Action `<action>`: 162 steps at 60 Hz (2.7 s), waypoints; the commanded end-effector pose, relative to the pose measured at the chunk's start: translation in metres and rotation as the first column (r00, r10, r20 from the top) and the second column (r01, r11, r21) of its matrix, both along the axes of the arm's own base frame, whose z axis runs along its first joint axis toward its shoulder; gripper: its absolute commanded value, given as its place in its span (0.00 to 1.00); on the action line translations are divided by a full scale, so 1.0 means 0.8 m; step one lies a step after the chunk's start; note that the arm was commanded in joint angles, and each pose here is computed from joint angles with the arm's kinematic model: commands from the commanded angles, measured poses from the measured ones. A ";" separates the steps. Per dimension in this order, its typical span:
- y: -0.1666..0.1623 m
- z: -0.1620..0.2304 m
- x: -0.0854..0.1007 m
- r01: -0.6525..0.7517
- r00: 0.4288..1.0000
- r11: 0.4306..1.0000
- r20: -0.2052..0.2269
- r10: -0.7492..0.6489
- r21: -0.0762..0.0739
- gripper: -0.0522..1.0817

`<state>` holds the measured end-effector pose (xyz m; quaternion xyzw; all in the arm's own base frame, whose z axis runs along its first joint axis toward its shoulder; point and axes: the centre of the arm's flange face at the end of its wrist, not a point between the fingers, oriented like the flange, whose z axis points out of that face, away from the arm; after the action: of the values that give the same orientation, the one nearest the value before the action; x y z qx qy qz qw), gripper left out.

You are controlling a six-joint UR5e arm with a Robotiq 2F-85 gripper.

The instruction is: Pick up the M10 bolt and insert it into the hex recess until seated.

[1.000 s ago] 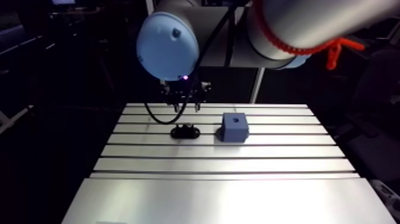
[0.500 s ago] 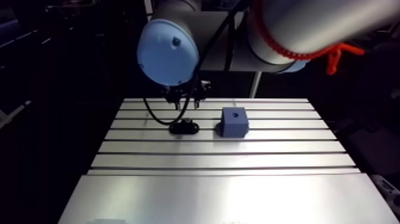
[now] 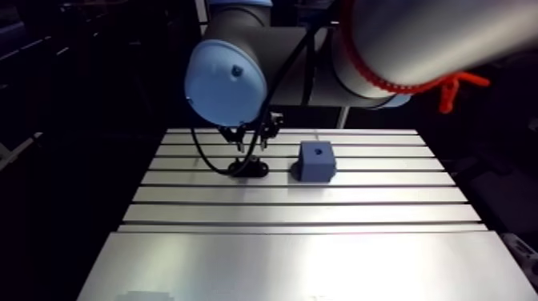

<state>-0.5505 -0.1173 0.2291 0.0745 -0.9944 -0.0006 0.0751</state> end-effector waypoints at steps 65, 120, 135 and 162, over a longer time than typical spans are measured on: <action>0.001 -0.022 0.001 -0.021 1.000 1.000 0.006 0.020 0.006 0.50; 0.000 -0.033 0.003 -0.022 1.000 1.000 0.021 0.022 0.004 0.52; 0.001 -0.033 0.002 -0.021 1.000 1.000 0.021 0.021 0.004 0.55; 0.003 -0.033 0.002 -0.019 1.000 1.000 0.021 0.019 0.006 0.59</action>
<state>-0.5490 -0.1153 0.2031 0.0841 -0.9944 -0.0017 0.0644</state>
